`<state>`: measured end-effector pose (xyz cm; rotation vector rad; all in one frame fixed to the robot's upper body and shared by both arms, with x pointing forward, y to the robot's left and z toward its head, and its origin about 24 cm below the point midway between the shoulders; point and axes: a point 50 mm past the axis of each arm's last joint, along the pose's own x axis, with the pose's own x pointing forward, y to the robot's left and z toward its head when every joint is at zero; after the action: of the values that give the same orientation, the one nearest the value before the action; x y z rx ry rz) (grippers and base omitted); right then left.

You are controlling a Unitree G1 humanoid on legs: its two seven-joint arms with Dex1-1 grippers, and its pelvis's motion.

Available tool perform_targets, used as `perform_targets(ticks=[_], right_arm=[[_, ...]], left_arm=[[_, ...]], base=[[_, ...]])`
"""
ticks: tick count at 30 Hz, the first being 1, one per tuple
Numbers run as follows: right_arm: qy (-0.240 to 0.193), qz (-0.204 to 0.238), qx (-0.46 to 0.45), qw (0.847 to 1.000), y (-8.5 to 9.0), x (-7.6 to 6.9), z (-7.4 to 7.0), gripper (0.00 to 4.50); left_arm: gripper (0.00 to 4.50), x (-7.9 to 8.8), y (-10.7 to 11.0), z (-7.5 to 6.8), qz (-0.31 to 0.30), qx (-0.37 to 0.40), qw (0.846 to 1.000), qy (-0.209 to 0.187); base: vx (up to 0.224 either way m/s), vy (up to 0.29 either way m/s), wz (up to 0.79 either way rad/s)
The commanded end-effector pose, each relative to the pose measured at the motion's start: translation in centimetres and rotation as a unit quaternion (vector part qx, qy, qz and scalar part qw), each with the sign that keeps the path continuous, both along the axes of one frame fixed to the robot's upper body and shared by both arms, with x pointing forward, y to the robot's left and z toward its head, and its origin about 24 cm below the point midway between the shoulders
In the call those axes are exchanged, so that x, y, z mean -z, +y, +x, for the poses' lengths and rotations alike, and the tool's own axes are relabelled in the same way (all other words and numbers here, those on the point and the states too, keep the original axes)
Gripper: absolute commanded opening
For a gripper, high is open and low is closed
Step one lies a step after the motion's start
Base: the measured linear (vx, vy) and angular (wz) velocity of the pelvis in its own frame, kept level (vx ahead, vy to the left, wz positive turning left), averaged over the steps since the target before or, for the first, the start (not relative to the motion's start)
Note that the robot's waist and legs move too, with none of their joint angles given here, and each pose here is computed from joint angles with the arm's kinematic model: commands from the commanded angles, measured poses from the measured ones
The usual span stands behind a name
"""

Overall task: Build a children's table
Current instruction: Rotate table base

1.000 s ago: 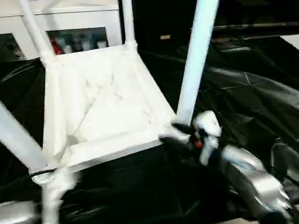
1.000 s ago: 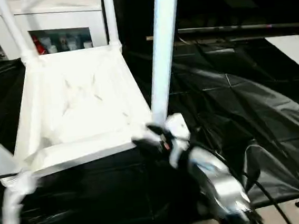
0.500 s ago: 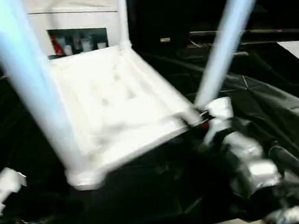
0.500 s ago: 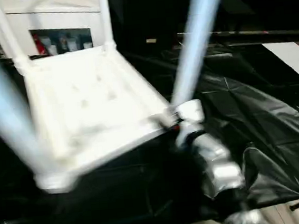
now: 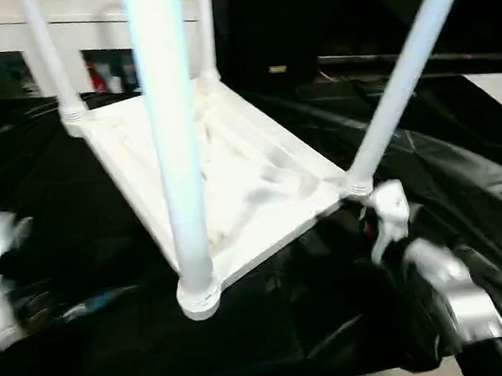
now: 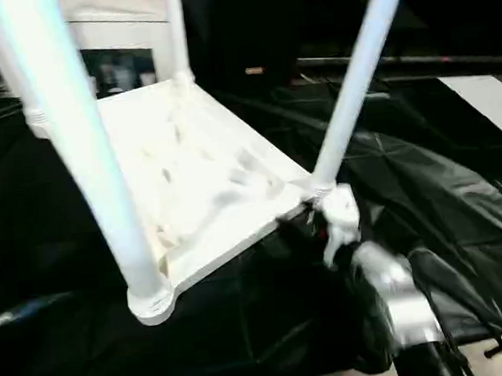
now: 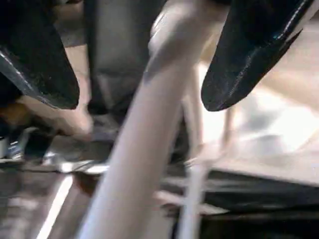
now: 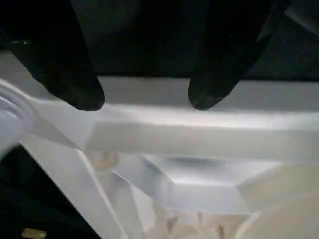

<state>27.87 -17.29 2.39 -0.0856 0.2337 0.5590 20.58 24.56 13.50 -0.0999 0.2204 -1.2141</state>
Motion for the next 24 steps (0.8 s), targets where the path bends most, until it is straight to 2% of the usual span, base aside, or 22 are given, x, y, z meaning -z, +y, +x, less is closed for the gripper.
perform_targets(ticks=[1,3,7,10,12,13,15,19,21,24], right_arm=[[0.006,-0.026,0.023,0.999,-1.2,-0.1,-0.2,3.12],[0.010,-0.034,0.050,0.998,-2.1,0.0,-0.1,3.12],[0.022,-0.046,0.069,0.996,-2.4,0.3,0.1,3.12],[0.032,-0.046,0.065,0.996,-1.9,0.6,0.4,3.12],[0.051,-0.052,0.044,0.996,-0.5,1.8,1.4,3.12],[0.052,-0.054,0.043,0.996,-0.4,1.8,1.5,3.12],[0.060,-0.063,0.030,0.996,0.5,2.3,2.1,3.12],[0.072,-0.067,0.015,0.995,1.7,2.7,3.1,3.12],[0.074,-0.080,0.007,0.994,2.2,2.9,3.5,3.12],[0.074,-0.073,0.000,0.995,3.0,2.9,4.0,3.12]], left_arm=[[4.43,-0.3,-1.1,0.2,-0.014,0.018,1.000,-0.003],[4.43,0.0,-2.2,0.6,-0.015,0.032,0.999,-0.009],[4.43,0.2,-3.9,1.4,-0.025,0.044,0.999,-0.016],[4.43,0.4,-5.2,2.2,-0.024,0.046,0.998,-0.031],[4.43,1.0,-7.4,3.9,-0.049,0.050,0.996,-0.046],[4.43,1.0,-7.6,4.0,-0.052,0.051,0.996,-0.046],[4.43,1.2,-9.3,4.6,-0.076,0.071,0.993,-0.048],[4.43,1.1,-12.4,4.7,-0.103,0.130,0.985,-0.044],[4.43,0.9,-13.9,4.4,-0.110,0.166,0.979,-0.045],[4.43,0.6,-15.8,3.7,-0.121,0.216,0.968,-0.044]], base=[[0.000,0.000,0.00],[0.000,0.000,0.00],[0.000,0.000,0.00],[0.000,0.000,0.00],[0.000,0.000,0.00],[0.000,0.000,0.00],[0.000,0.000,0.00],[0.000,0.000,0.00],[0.000,0.000,0.00],[0.000,0.000,0.00]])
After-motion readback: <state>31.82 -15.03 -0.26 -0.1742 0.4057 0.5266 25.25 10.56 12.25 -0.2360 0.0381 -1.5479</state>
